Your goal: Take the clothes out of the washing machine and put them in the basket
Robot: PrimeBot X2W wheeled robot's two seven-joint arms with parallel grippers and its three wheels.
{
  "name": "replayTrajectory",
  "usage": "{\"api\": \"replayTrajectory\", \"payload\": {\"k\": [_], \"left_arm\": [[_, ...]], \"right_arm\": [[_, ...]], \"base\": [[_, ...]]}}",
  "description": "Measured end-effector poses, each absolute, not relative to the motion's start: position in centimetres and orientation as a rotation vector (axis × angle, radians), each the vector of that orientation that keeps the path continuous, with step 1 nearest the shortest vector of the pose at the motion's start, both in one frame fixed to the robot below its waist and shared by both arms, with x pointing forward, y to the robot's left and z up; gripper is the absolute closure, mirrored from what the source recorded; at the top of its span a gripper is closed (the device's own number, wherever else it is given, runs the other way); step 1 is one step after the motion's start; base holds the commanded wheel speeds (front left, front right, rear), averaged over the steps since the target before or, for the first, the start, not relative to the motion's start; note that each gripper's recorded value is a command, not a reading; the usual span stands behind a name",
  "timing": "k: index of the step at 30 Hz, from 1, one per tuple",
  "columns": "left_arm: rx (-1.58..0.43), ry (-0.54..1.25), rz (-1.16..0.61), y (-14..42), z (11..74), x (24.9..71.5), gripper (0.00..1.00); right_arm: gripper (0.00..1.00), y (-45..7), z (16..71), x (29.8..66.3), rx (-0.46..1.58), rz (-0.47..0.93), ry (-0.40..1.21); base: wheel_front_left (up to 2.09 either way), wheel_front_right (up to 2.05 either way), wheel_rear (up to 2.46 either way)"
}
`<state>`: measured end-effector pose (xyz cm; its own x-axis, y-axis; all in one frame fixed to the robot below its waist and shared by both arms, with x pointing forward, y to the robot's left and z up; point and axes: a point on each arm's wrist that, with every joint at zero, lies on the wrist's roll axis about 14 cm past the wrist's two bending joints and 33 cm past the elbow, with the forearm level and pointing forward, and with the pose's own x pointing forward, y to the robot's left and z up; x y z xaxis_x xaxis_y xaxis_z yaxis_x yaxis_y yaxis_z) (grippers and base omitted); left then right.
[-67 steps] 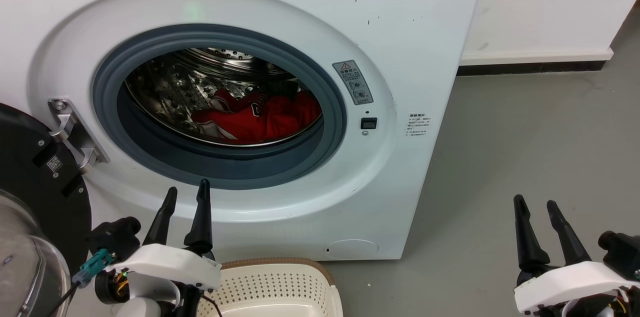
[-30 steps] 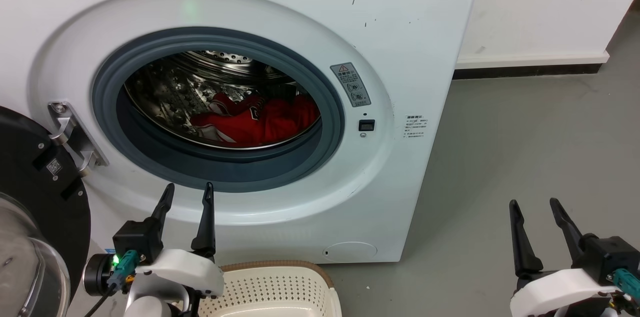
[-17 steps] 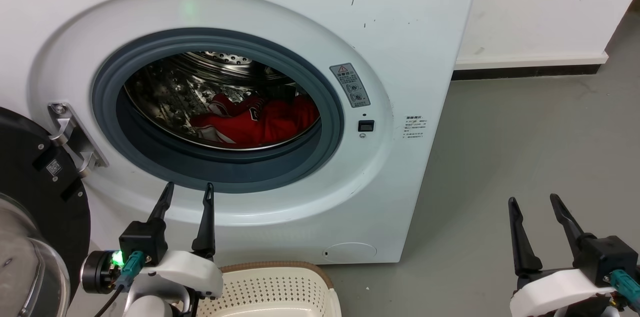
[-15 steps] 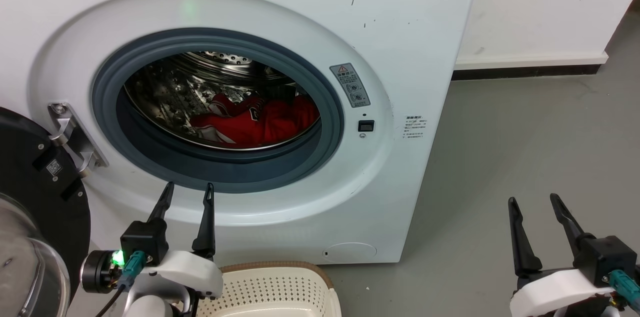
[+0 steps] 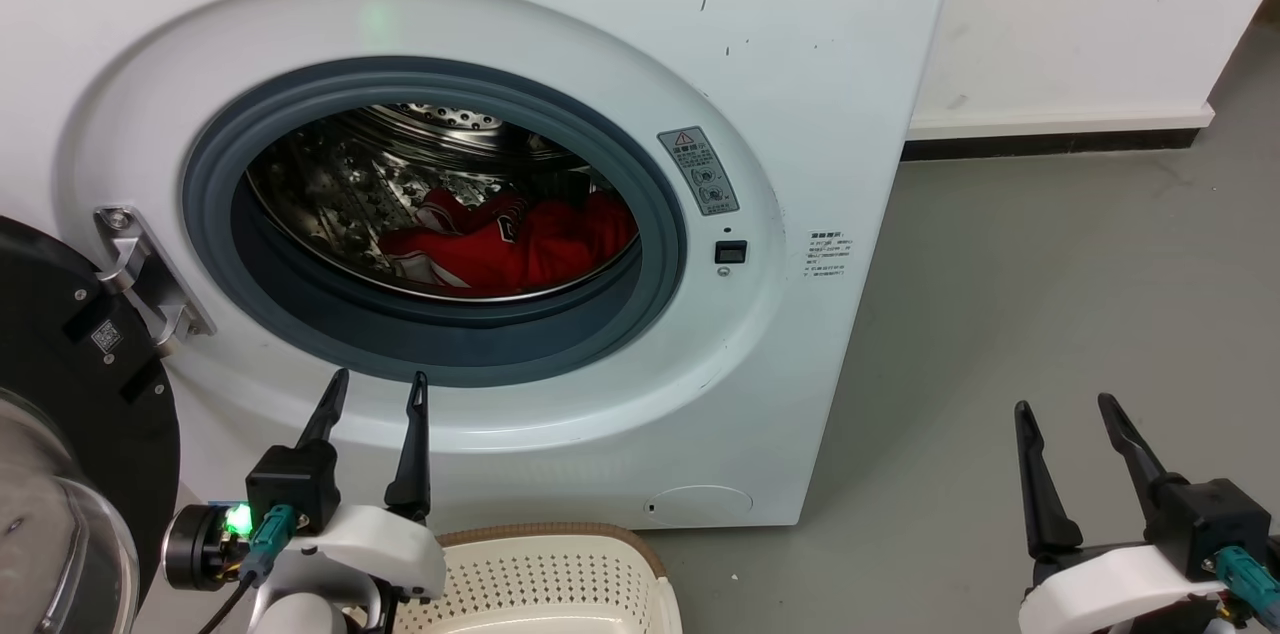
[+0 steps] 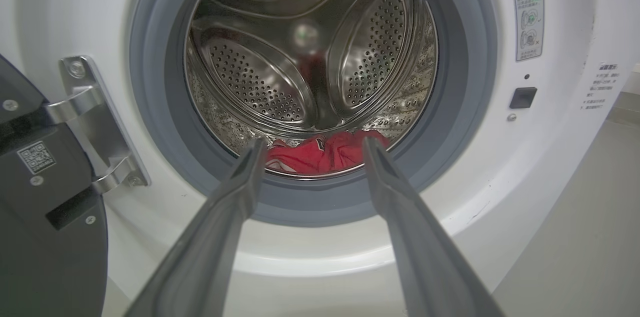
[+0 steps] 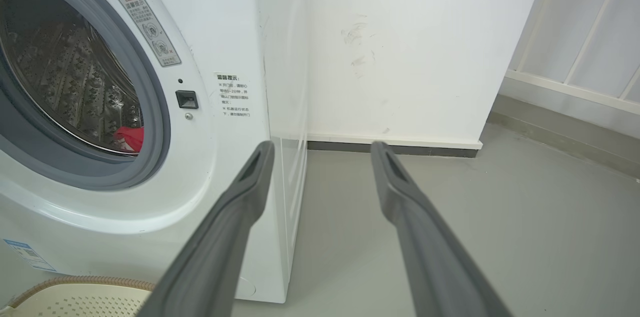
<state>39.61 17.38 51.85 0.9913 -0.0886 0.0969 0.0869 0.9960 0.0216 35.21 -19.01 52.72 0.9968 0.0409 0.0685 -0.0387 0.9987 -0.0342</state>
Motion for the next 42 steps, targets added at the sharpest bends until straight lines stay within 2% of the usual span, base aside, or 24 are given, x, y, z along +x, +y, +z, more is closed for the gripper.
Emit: {"api": "replayTrajectory", "payload": {"k": [10, 15, 30, 42], "left_arm": [[0.011, -0.08, -0.084, 17.6, 51.3, 39.8, 0.0], [0.019, -0.074, -0.102, 17.2, 51.3, 41.5, 0.0], [0.098, 0.033, -0.218, 14.8, 51.7, 54.6, 0.0], [0.162, 0.266, -0.26, 13.9, 44.1, 63.2, 0.0]], "right_arm": [[0.0, -19.1, 52.2, 35.3, -0.021, 0.038, -0.058], [0.0, -19.1, 52.0, 35.8, 0.004, 0.035, -0.053], [0.0, -20.8, 49.5, 38.8, 0.082, -0.02, -0.016], [0.0, -24.0, 44.3, 39.9, 0.103, -0.124, 0.096]], "base": [[0.0, 0.0, 0.0], [0.0, 0.0, 0.0], [0.0, 0.0, 0.0], [0.0, 0.0, 0.0]]}}
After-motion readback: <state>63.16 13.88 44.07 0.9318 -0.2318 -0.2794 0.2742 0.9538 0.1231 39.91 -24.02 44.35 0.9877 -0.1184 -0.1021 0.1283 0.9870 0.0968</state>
